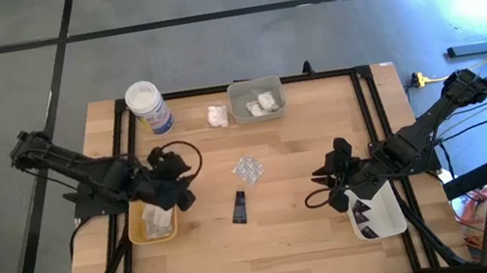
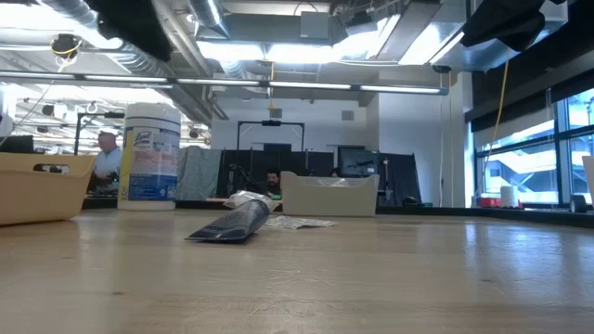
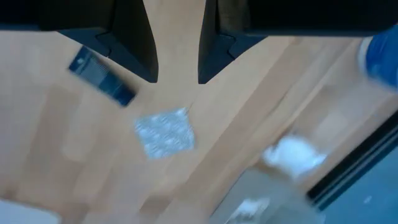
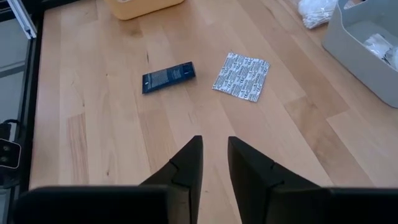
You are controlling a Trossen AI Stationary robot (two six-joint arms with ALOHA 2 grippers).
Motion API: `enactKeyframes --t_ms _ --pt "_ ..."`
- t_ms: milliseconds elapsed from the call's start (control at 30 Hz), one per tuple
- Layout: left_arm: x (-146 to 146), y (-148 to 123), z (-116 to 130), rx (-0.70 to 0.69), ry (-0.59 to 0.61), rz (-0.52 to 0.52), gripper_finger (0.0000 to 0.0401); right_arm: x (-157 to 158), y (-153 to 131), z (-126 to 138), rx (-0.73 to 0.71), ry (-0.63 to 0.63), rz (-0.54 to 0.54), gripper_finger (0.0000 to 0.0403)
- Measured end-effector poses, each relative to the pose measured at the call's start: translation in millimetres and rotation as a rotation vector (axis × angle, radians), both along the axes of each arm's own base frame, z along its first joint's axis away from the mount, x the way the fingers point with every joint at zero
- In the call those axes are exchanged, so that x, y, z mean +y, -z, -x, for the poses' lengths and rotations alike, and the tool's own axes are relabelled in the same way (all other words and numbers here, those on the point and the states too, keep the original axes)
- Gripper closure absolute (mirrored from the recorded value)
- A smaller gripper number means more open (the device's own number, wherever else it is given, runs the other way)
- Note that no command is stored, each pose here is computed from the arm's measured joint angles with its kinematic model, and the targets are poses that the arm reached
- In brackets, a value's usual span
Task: Pick & Place Travel size toiletries
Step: Put the white cotton pack into the gray bin
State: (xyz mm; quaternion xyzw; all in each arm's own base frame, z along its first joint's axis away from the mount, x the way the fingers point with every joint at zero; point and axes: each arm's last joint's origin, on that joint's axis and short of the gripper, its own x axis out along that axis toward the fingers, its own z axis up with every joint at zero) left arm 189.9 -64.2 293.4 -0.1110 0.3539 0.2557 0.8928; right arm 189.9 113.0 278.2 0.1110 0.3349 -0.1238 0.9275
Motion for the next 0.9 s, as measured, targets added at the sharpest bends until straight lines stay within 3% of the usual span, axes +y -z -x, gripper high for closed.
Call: enactKeyframes --t_ms 200,367,633,900 --pt "2 -8 -14 -0.063 0.133 -0.068 0.029 -1 -1 -1 -0.031 0.02 0.036 0.0311" --pt "6 -11 -22 -0.066 0.256 -0.048 0.0281 -2 -3 -4 -0.057 0.04 0.031 0.0301" --pt "11 1 -40 0.001 0.3 -0.097 0.024 -11 -8 -14 -0.107 0.066 0.055 0.0287" --pt "6 20 -54 0.098 0.372 -0.077 0.024 -17 -9 -19 -0.114 0.067 0.047 0.0282"
